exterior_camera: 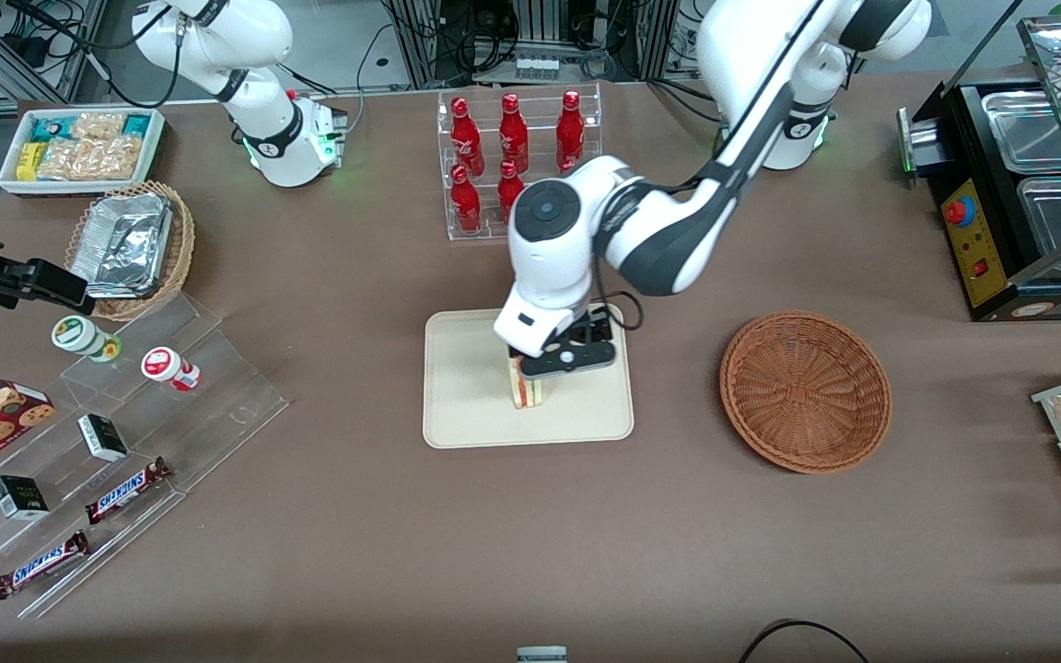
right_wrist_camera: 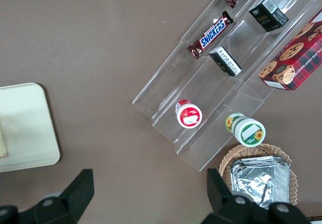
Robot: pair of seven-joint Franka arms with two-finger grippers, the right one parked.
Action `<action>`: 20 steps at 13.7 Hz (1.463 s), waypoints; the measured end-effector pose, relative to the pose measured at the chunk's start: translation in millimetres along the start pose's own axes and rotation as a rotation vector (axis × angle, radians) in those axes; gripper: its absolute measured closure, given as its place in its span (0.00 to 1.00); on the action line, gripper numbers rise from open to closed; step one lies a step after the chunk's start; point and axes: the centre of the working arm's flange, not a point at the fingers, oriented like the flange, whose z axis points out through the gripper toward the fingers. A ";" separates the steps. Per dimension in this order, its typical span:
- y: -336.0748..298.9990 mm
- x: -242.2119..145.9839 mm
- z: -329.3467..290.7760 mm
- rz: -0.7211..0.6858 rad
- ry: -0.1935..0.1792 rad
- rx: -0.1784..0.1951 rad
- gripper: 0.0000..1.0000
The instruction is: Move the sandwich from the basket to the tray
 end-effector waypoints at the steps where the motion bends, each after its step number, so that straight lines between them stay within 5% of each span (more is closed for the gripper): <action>1: -13.3 12.1 -7.9 -0.025 -0.001 0.010 0.00; 7: -107.3 80.5 -66.4 -0.135 -0.025 0.026 0.00; 10: -154.9 99.3 -93.5 -0.105 -0.068 0.037 0.00; 14: -234.0 125.5 -128.2 -0.029 -0.142 0.006 0.00; 20: -336.3 132.5 -163.7 0.126 -0.190 -0.013 0.00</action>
